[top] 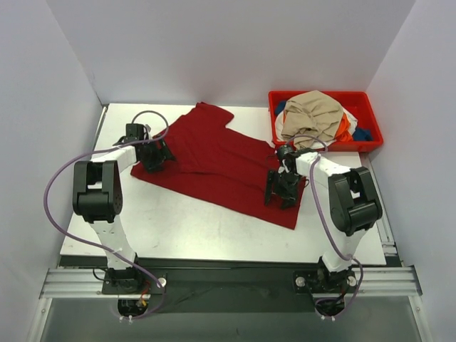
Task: Fold and stack the t-shirts
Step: Fold the flattened tshirt in 1/3 of the way
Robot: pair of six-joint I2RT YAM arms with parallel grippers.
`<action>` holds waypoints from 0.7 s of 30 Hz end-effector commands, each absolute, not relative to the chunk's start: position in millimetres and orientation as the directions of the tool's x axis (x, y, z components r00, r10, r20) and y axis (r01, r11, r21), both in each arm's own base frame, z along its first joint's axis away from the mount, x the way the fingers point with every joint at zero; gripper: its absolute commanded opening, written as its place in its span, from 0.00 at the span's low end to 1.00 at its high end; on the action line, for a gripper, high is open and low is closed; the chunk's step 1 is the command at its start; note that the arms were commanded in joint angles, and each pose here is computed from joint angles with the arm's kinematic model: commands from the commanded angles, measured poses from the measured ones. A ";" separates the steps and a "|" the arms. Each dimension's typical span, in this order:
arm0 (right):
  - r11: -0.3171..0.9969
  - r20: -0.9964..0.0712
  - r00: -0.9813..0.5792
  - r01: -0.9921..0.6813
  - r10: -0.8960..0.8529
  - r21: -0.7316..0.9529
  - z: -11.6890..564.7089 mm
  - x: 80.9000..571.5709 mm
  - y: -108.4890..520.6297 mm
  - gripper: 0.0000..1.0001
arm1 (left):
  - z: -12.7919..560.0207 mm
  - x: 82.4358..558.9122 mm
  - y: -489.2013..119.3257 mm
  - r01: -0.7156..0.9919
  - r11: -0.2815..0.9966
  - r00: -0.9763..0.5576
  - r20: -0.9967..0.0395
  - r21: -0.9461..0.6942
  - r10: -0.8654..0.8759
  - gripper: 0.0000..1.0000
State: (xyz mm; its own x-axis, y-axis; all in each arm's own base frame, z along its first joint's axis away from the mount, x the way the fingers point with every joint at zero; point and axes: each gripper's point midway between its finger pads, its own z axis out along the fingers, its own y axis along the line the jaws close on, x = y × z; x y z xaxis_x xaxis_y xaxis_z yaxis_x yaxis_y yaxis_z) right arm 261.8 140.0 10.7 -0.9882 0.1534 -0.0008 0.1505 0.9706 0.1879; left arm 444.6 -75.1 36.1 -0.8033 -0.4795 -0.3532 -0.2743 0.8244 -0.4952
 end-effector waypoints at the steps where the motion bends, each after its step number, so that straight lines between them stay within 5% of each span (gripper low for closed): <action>1: 0.981 0.057 -0.990 0.138 0.131 0.138 1.1 236.5 131.2 0.61 | 19.2 420.9 -46.7 -0.359 0.831 -0.796 -0.326 -0.426 -0.511 0.81; 11: 0.982 0.122 -0.985 0.135 0.119 0.129 -3.9 191.2 128.6 0.61 | 3.3 363.3 -28.4 -0.428 0.844 -0.813 -0.271 -0.322 -0.516 0.82; 21: 0.985 0.033 -0.990 0.141 0.138 0.099 7.2 208.3 124.0 0.61 | 5.2 332.2 -19.3 -0.422 0.869 -0.826 -0.285 -0.258 -0.486 0.83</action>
State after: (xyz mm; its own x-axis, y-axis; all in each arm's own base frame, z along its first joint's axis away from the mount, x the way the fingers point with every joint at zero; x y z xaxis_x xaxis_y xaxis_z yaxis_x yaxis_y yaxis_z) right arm 221.9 144.6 10.7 -0.9905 0.1378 -0.0021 0.1341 0.9671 0.2161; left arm 371.2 -43.1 31.4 -0.7856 -0.5074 -0.3540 -0.3599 0.8402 -0.4056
